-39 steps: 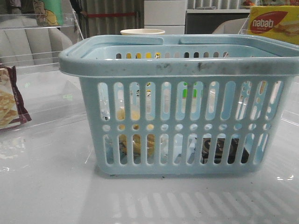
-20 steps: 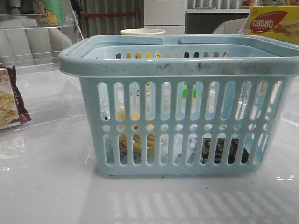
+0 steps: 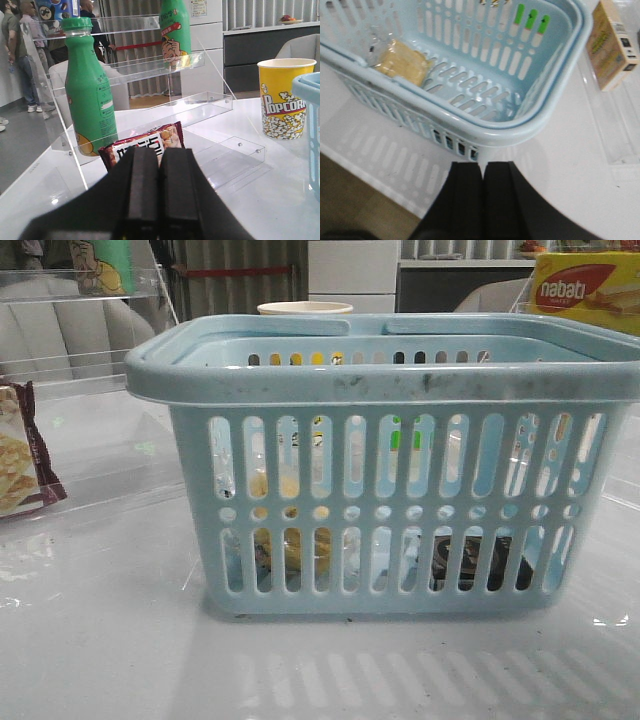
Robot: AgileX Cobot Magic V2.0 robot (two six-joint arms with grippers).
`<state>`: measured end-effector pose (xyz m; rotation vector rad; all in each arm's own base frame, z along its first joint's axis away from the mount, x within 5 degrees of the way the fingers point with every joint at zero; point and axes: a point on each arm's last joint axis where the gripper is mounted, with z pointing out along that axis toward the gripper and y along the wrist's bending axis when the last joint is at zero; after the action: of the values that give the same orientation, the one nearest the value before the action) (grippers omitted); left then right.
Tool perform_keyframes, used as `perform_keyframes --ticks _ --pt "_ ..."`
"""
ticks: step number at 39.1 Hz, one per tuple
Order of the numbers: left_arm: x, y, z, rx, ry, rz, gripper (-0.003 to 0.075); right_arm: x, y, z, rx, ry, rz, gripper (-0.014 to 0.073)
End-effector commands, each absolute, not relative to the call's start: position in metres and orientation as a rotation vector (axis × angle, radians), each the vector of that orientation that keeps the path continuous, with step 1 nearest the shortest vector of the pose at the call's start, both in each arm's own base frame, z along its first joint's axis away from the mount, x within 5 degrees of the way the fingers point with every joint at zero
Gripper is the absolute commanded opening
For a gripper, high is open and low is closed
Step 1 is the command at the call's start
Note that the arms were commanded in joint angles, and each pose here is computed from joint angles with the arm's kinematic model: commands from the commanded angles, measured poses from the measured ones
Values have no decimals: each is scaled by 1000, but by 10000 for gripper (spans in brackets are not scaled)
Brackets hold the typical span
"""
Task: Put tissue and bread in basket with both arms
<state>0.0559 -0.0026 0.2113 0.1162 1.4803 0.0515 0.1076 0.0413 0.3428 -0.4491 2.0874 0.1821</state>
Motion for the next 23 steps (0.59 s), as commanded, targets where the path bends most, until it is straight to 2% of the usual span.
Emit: perform_keyframes --ticks 1,11,23 --pt "53 -2 220 99 1376 48 91 103 28 352 -346 1899 103 56" --pt "53 -2 220 99 1376 48 91 71 5 309 -148 1643 -23 56" --pt "53 -2 220 99 1376 48 91 55 -2 222 -61 1545 -102 56"
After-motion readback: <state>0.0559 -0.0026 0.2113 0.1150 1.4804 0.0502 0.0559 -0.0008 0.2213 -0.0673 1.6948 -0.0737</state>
